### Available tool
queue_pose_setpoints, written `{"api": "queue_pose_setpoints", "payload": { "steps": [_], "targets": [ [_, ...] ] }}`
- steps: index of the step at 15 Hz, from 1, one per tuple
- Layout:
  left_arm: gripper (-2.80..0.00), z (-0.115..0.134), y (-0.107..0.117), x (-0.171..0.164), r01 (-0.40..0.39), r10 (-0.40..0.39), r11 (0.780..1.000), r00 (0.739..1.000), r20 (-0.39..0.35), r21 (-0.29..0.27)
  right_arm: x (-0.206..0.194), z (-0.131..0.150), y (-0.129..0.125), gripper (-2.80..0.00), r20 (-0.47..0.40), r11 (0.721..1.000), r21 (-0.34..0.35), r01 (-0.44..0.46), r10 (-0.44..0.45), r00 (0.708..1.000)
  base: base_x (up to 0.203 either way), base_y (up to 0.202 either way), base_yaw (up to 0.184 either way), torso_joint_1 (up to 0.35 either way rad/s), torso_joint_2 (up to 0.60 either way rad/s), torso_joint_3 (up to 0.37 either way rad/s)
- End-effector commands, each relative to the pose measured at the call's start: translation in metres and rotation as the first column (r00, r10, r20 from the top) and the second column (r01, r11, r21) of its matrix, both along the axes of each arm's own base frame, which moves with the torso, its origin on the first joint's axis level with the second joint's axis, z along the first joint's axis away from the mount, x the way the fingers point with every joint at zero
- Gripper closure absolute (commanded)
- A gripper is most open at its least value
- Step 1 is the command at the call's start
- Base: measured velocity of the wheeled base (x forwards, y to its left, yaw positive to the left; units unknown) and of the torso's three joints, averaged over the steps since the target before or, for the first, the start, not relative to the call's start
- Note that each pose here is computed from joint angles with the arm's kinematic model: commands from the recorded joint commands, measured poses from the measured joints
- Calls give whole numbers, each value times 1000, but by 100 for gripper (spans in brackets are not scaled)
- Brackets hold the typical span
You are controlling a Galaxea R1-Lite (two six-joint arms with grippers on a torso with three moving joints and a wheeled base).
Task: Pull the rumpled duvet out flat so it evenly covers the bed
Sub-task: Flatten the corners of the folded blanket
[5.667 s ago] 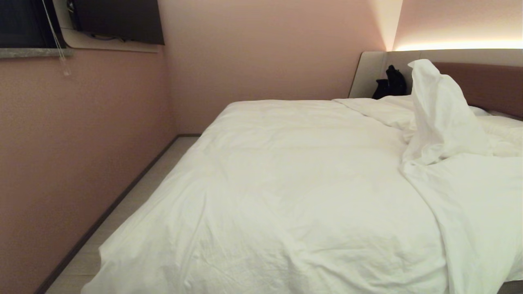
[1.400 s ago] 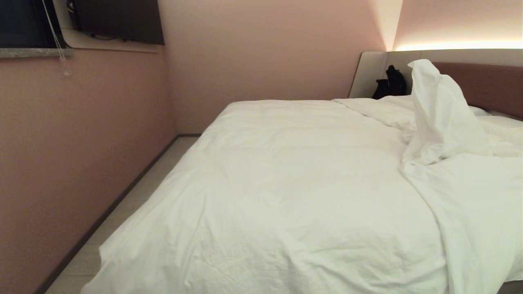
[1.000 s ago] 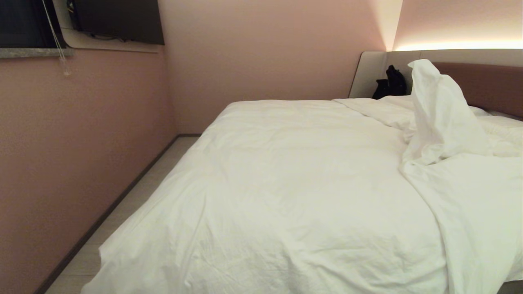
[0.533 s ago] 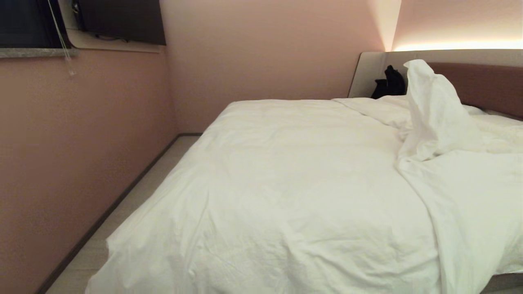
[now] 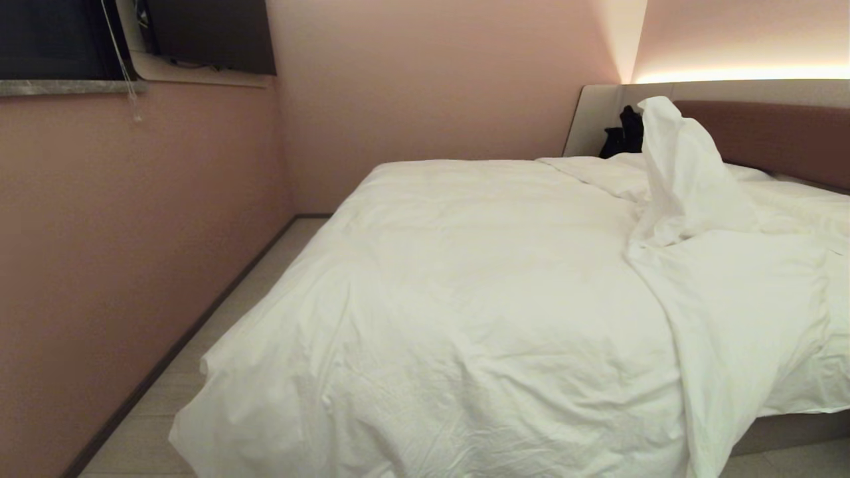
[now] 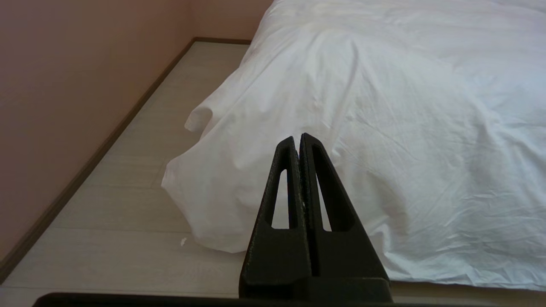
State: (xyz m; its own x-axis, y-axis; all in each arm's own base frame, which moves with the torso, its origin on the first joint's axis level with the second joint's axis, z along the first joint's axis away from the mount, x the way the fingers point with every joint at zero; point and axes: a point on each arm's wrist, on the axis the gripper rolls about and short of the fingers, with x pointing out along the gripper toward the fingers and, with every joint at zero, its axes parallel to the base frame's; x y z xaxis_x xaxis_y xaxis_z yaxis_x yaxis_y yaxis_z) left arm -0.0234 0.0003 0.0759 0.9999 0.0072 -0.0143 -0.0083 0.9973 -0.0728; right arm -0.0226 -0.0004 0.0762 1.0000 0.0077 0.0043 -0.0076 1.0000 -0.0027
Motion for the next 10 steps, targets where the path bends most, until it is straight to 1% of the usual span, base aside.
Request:
{"api": "queue_pose_setpoints", "payload": {
  "steps": [1,8,9,10],
  "targets": [
    [0,0,0,0,0,0,1000,1000,0,-2,0,0,0,0,2,1000,0,0,0,1000,0,0,0,0,0,0],
    [0,1,0,0,0,0,1000,1000,11,1,0,0,0,0,0,1000,0,0,0,1000,0,0,0,0,0,0],
    [0,5,0,-1,7,-7,1000,1000,26,-1,0,0,0,0,0,1000,0,0,0,1000,0,0,0,0,0,0],
    [0,15,0,-4,14,-14,1000,999,50,-3,0,0,0,0,2,1000,0,0,0,1000,0,0,0,0,0,0]
  ]
}}
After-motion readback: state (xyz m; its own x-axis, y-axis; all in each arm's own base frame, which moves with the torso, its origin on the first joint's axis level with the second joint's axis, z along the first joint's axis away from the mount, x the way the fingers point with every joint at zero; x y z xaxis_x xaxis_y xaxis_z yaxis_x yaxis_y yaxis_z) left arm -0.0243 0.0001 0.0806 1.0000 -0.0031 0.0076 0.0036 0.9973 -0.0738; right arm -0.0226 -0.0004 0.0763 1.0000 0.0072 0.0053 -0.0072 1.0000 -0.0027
